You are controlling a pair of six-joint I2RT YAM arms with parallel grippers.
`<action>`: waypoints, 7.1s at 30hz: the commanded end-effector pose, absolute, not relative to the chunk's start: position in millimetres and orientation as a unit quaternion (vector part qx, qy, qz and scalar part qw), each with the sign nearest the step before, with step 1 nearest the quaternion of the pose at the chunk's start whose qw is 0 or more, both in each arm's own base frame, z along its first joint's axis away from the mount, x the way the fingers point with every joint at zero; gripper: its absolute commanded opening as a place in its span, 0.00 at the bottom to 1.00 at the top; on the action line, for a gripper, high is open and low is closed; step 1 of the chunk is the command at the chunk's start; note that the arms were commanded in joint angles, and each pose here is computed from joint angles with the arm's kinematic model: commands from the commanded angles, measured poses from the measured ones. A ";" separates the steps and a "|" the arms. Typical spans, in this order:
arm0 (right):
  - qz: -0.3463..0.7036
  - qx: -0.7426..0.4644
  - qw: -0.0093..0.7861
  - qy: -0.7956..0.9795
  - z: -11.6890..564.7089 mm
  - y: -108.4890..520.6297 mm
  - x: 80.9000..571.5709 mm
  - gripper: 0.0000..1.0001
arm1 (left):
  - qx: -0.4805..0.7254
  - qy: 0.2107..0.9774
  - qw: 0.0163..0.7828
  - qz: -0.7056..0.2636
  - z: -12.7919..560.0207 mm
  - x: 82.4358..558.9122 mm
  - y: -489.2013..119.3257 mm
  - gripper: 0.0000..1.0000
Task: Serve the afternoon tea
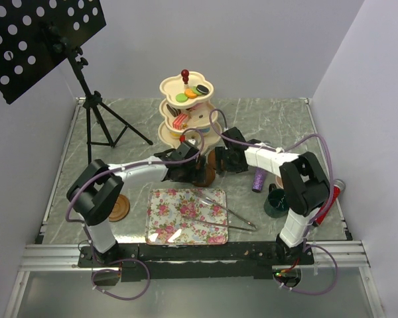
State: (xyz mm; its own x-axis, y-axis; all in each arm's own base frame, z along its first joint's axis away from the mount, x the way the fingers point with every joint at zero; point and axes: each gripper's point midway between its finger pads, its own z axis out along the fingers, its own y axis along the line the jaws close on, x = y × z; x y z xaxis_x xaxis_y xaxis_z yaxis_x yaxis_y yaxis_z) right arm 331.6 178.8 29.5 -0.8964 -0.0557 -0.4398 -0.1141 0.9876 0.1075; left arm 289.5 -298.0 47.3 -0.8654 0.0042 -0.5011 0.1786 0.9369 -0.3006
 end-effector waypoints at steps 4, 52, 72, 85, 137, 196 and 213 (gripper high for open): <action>0.034 -0.025 0.243 0.969 35.3 175.4 354.4 0.83 | 0.065 0.951 0.241 -0.181 37.4 297.6 -317.3 0.83; 0.178 -0.114 0.243 0.947 79.7 204.0 303.8 0.84 | -0.376 0.883 0.276 -0.058 87.7 237.5 -76.5 1.00; 0.135 -0.146 0.238 0.951 70.8 212.6 300.5 0.82 | -0.375 0.887 0.256 0.081 28.1 238.4 -26.2 1.00; 0.136 -0.152 0.234 0.950 70.7 212.1 297.5 0.82 | -0.382 0.886 0.244 0.096 10.3 232.1 -19.6 0.99; 0.173 -0.004 0.186 0.967 31.3 212.2 298.0 0.82 | -0.079 0.951 0.215 -0.208 23.4 327.4 -327.4 0.59; -0.073 0.035 0.330 0.940 113.9 -73.4 297.1 0.61 | -0.126 0.873 0.453 -0.128 208.6 336.2 -64.0 1.00; -0.022 0.024 0.284 0.958 85.1 -57.4 294.7 0.29 | -0.121 0.869 0.466 -0.114 218.9 325.6 -57.2 1.00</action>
